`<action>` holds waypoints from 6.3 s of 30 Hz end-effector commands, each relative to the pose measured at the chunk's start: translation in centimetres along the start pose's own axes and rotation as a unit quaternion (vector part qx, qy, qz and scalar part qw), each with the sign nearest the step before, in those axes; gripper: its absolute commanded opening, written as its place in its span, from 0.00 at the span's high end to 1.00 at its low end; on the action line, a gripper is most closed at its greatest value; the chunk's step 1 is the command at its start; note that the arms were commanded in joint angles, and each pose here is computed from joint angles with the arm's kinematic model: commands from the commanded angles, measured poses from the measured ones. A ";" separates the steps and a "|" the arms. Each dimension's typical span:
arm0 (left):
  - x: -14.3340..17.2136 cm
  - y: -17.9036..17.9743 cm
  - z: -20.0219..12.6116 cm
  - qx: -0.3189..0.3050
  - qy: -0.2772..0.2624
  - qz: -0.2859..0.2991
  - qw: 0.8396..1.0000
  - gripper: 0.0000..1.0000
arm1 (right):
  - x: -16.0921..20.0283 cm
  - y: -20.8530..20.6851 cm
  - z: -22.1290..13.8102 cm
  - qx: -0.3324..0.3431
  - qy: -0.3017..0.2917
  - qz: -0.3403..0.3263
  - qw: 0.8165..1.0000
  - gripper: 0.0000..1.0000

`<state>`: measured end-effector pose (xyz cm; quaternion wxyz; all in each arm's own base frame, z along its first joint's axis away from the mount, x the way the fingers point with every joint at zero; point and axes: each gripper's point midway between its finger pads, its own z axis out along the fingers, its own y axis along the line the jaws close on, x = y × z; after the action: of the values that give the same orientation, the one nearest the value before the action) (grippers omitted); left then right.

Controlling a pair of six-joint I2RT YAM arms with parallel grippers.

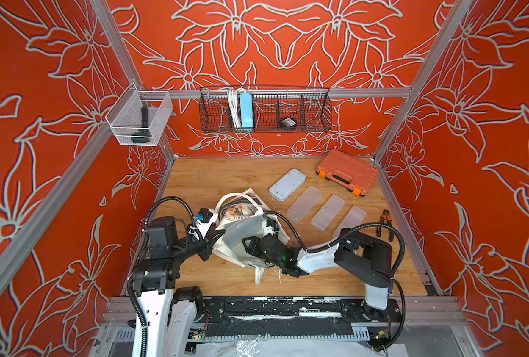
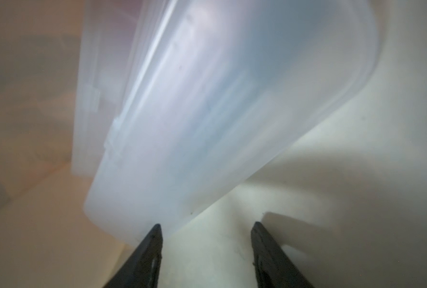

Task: Take out the pencil case from the canvas bag
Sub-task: Pick up the pencil case from the canvas bag, then place the pencil case at the center of the board.

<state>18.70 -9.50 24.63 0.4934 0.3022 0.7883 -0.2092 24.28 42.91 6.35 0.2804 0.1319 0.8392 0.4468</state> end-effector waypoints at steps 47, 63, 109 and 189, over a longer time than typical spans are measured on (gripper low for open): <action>0.6 -2.9 -0.1 0.063 -0.003 -0.031 0.998 1.00 | -4.1 -5.4 -0.4 0.072 -0.114 0.083 0.987 0.38; 0.8 -1.9 0.2 0.044 0.003 -0.045 0.998 1.00 | -6.5 1.4 -4.0 0.014 -0.120 -0.095 0.988 0.38; -0.1 1.6 0.1 -0.045 -0.013 -0.060 0.997 1.00 | -9.1 12.4 -13.0 -0.102 -0.138 -0.237 0.956 0.36; 1.2 15.6 -1.9 -0.334 0.068 -0.175 0.924 1.00 | -26.0 4.2 -20.6 0.149 -0.157 -0.230 0.949 0.33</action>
<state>27.59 1.82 22.56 0.4506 0.0179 0.8922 -0.0233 33.09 18.40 27.86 0.4959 0.0693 0.8392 0.2121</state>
